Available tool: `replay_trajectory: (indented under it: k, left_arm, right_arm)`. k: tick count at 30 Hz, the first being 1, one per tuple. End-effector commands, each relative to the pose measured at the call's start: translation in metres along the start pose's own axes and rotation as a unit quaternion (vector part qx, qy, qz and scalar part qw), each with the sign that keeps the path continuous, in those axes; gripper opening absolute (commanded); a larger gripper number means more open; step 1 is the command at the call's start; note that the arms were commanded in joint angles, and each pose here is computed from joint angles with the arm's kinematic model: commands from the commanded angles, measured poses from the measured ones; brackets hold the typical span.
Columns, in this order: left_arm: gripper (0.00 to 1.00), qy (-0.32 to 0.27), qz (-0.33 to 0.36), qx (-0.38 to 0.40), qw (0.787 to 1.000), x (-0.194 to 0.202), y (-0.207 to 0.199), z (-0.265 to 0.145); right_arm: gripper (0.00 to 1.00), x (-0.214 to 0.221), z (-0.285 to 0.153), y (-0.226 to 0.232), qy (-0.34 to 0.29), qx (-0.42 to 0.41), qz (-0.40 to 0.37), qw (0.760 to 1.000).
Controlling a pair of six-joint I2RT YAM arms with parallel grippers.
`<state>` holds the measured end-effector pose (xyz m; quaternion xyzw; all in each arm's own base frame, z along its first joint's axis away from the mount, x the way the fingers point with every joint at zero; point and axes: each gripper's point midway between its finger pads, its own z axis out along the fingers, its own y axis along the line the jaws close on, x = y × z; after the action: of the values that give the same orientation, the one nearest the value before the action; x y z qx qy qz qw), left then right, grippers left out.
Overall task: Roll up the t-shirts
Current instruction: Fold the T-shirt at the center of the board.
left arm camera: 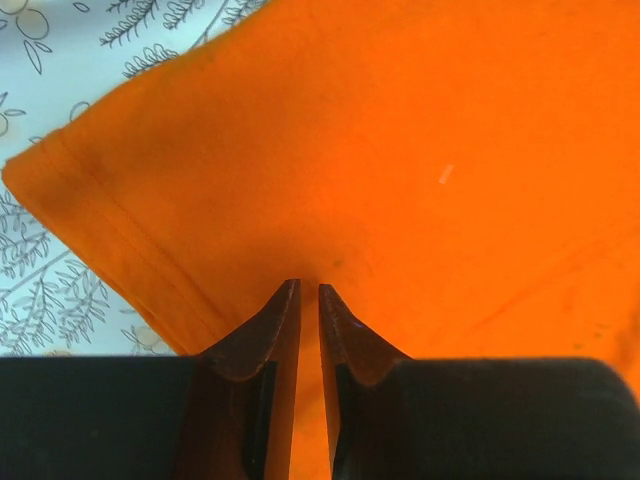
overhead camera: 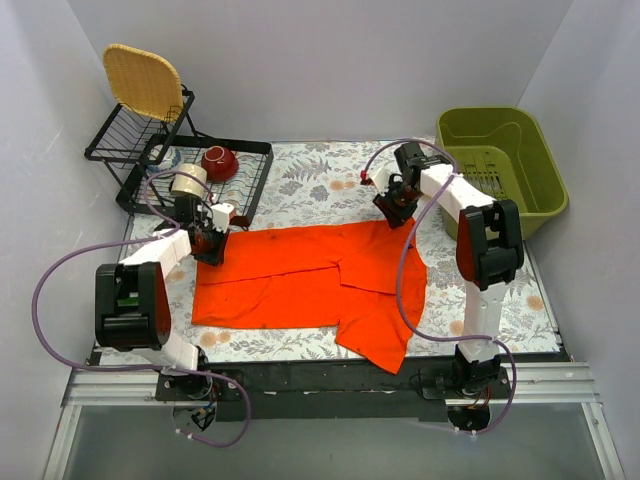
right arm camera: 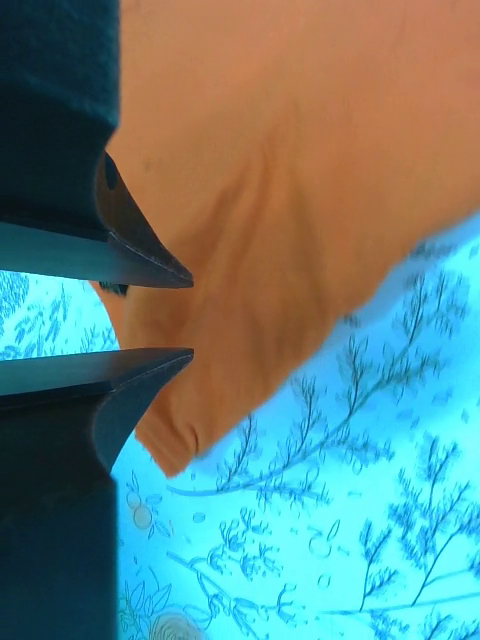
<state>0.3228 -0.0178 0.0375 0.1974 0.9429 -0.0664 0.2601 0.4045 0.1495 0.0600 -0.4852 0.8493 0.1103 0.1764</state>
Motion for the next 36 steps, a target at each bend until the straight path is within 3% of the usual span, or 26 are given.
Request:
replay_trajectory:
  k: [1, 16, 24, 27, 30, 35, 36]
  left_arm:
    - [0.12, -0.013, 0.027, -0.037, 0.999, -0.023, 0.024, 0.002]
    - [0.05, 0.039, 0.017, -0.106, 0.993, -0.006, 0.060, 0.039]
    - [0.06, 0.035, 0.002, -0.089, 0.995, -0.019, 0.057, 0.041]
    - [0.10, 0.020, -0.009, -0.077, 0.997, -0.034, 0.052, 0.027]
    - [0.16, -0.010, -0.018, -0.058, 0.998, -0.054, 0.042, 0.003]
    - [0.32, -0.048, -0.017, -0.012, 0.999, -0.071, 0.015, -0.037]
    - [0.34, -0.053, -0.014, -0.008, 0.998, -0.069, 0.009, -0.048]
  right_arm:
    - [0.38, -0.009, -0.001, -0.039, -0.021, 0.026, 0.010, 0.999]
    - [0.36, 0.036, 0.025, -0.075, 0.030, 0.054, 0.050, 0.997]
    - [0.36, 0.005, 0.031, -0.109, 0.001, 0.078, 0.042, 0.996]
    - [0.36, -0.012, 0.017, -0.113, -0.026, 0.085, 0.037, 0.995]
    - [0.38, -0.038, -0.024, -0.100, -0.075, 0.080, 0.026, 0.994]
    - [0.48, -0.040, -0.070, -0.034, -0.121, 0.009, -0.007, 0.993]
    - [0.50, -0.047, -0.098, -0.014, -0.155, 0.000, -0.030, 0.987]
